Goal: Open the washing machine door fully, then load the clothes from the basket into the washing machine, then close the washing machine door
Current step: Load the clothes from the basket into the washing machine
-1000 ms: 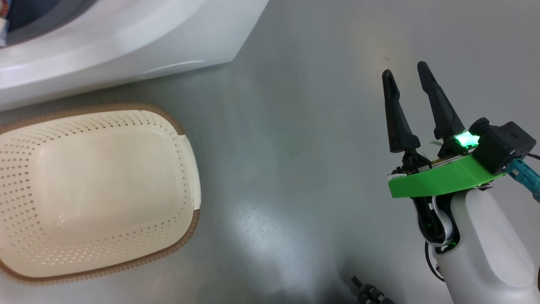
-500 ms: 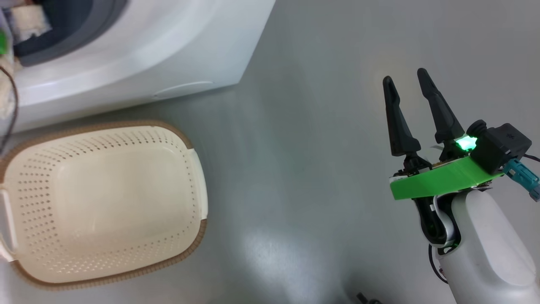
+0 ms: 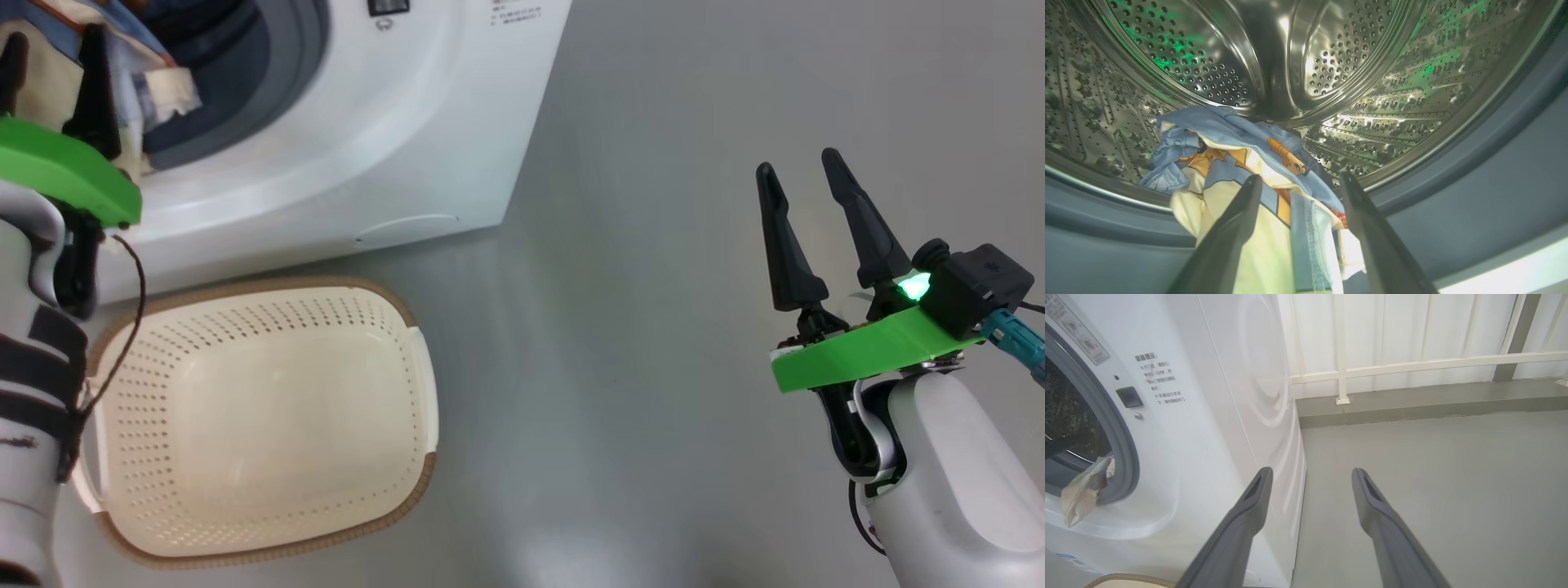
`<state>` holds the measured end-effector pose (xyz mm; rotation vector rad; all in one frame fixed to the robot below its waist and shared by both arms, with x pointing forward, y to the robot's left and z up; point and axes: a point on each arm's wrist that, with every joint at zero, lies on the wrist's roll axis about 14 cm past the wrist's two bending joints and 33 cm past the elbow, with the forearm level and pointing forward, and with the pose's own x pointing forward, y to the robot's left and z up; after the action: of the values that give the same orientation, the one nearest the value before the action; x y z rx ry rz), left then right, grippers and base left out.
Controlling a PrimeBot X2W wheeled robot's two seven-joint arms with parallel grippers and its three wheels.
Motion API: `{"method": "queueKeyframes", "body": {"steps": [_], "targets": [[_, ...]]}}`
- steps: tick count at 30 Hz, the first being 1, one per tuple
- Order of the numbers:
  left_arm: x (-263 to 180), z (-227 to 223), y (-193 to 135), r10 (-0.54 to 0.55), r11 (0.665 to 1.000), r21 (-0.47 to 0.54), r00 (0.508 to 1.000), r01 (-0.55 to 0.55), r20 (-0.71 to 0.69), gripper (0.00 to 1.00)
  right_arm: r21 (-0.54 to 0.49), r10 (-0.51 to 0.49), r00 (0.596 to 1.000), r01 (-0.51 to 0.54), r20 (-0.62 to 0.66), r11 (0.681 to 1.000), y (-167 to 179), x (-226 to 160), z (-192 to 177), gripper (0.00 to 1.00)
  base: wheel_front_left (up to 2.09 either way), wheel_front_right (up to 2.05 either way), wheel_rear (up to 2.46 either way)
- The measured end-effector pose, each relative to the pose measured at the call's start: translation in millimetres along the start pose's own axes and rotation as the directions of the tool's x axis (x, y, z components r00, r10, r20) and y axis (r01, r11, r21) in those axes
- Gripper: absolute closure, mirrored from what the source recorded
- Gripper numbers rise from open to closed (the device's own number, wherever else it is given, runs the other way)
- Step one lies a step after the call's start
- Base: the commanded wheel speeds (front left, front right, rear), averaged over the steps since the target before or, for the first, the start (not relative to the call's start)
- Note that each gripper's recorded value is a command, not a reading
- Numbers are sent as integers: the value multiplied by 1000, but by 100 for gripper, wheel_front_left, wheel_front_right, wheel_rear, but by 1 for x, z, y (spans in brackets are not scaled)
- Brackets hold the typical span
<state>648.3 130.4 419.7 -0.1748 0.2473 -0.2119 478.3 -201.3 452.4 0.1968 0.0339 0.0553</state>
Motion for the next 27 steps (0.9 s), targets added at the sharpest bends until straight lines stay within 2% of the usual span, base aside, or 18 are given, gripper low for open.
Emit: {"method": "queueKeyframes", "body": {"steps": [11, 27], "targets": [[-51, 31, -13, -31, 999, -5, 993, 32, 110, 0, 25, 33, 998, -34, 47, 999, 14, -14, 24, 0, 0, 0, 0], [-144, 37, -19, -19, 1000, 0, 980, 20, 200, 0, 30, 82, 990, -86, 117, 996, 32, -36, 58, 0, 0, 0, 0]]}}
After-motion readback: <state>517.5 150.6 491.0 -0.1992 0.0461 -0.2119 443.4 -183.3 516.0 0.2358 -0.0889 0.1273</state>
